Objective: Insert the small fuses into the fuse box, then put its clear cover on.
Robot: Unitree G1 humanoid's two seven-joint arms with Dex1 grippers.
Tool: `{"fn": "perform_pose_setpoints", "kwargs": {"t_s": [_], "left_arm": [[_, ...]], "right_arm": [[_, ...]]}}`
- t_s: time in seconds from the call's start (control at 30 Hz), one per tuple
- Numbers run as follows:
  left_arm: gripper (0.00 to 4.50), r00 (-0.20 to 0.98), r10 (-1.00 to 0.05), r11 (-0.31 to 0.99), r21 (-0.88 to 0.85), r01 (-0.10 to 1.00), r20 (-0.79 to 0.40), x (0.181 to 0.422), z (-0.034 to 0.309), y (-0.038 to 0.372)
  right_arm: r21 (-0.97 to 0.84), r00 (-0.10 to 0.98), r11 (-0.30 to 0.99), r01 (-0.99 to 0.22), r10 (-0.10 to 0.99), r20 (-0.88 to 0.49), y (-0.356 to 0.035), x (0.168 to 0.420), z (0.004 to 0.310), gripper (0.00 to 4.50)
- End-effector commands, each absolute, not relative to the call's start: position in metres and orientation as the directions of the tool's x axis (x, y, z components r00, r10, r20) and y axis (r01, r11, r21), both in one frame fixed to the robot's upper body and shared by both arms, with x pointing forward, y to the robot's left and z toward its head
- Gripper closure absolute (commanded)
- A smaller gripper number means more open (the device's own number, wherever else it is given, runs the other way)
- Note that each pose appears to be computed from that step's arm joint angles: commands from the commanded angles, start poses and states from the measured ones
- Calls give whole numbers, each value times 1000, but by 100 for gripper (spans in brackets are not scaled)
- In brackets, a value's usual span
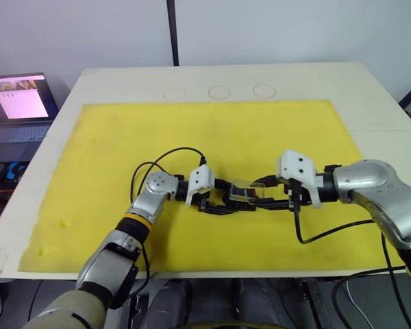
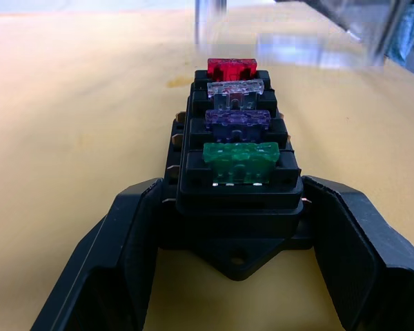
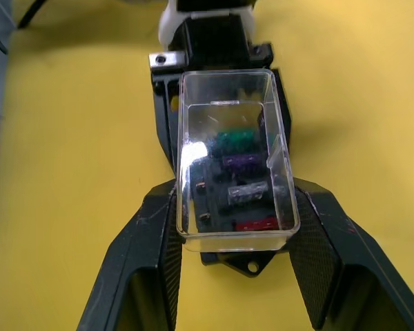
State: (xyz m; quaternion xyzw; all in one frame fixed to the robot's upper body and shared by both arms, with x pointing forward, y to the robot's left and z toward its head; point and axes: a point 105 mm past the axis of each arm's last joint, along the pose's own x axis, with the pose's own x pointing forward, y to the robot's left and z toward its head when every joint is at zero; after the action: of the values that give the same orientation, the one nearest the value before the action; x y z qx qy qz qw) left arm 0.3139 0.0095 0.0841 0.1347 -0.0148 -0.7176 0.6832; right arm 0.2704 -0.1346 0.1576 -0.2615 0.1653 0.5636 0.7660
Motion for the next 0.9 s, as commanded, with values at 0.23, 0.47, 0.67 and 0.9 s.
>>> {"fn": "perform_pose_setpoints", "kwargs": {"t_s": [0.23, 0.47, 0.67, 0.9], "left_arm": [[168, -38, -981, -77, 203, 976, -188, 311, 77, 11], [168, -37, -979, -78, 201, 976, -198, 311, 76, 10], [168, -32, -977, -76, 202, 976, -212, 311, 74, 11], [168, -26, -975, -72, 205, 976, -221, 312, 73, 11]], "right_arm": [[-275, 325, 200, -941, 768, -553, -132, 283, 158, 271], [-263, 298, 173, -949, 766, -570, -129, 286, 154, 271], [-235, 271, 161, -959, 770, -577, -127, 284, 153, 271], [-218, 254, 151, -964, 762, -595, -127, 282, 149, 271]]}}
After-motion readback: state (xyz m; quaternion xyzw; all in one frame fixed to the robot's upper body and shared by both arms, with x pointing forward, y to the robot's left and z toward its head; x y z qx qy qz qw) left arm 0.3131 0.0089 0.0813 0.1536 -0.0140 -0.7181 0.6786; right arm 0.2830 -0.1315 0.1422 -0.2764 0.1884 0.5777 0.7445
